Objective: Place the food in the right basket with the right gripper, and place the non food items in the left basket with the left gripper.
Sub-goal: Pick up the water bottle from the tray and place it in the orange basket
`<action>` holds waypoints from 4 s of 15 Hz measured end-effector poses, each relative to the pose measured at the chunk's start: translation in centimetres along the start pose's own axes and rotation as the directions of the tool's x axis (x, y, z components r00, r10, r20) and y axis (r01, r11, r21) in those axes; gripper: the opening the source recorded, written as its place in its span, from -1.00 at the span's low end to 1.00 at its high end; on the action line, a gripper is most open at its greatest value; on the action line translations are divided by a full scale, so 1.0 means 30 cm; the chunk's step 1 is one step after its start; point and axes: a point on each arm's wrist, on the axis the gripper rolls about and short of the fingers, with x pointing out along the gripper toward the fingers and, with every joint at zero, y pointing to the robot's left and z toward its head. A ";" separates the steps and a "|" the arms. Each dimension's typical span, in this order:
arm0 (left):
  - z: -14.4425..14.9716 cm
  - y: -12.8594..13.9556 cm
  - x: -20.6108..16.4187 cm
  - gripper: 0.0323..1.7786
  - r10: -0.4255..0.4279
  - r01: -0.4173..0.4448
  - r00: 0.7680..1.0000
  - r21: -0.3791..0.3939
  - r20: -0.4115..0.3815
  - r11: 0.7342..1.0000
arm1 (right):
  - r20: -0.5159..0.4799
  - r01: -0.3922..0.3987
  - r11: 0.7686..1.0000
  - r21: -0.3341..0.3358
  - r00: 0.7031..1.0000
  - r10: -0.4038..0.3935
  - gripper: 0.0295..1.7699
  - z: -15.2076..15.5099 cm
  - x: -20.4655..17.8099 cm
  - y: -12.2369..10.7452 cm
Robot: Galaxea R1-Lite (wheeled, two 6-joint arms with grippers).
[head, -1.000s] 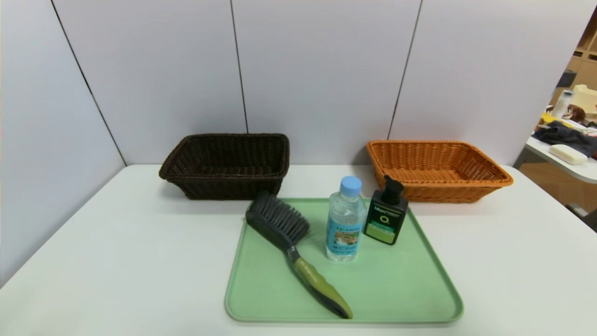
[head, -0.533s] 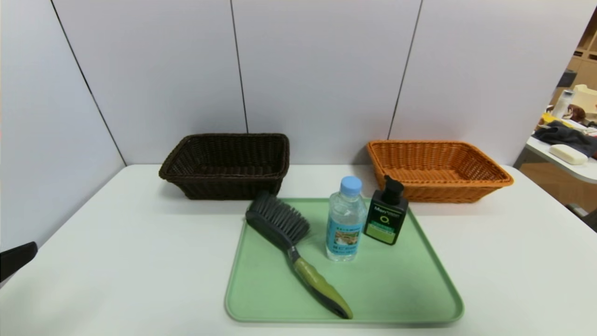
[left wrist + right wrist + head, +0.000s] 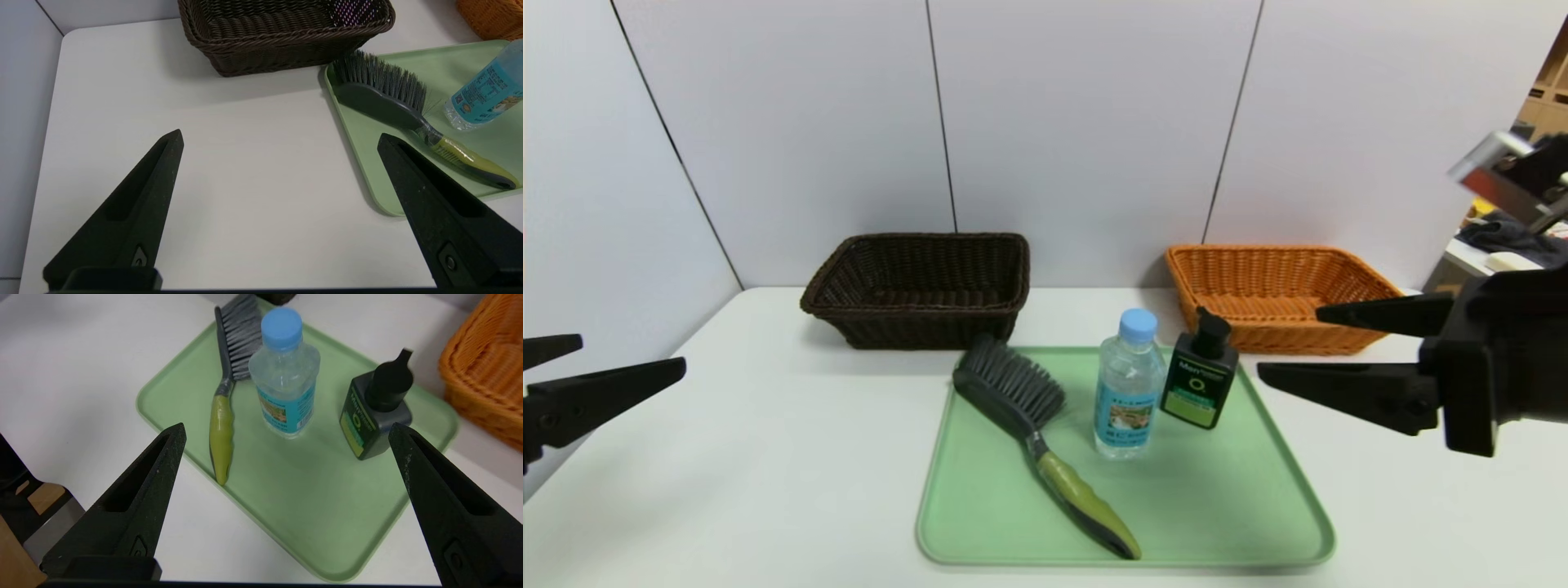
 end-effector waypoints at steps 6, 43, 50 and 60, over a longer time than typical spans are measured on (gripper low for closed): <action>0.015 -0.052 0.139 0.90 -0.064 0.064 0.996 0.001 -0.064 0.998 | -0.051 0.040 0.999 0.002 0.998 -0.040 0.93 -0.095 0.155 0.001; -0.013 -0.099 0.239 0.90 -0.029 0.033 0.985 0.016 -0.168 0.999 | 0.127 0.170 0.985 0.041 0.977 -0.174 0.93 -0.261 0.559 0.042; -0.013 -0.101 0.238 0.90 -0.034 0.037 0.985 0.018 -0.167 0.999 | 0.179 0.146 0.988 0.047 0.972 -0.152 0.93 -0.285 0.586 0.035; -0.018 -0.103 0.238 0.90 -0.037 0.041 0.984 0.019 -0.173 0.999 | 0.194 0.156 0.986 0.057 0.967 -0.164 0.93 -0.325 0.645 0.012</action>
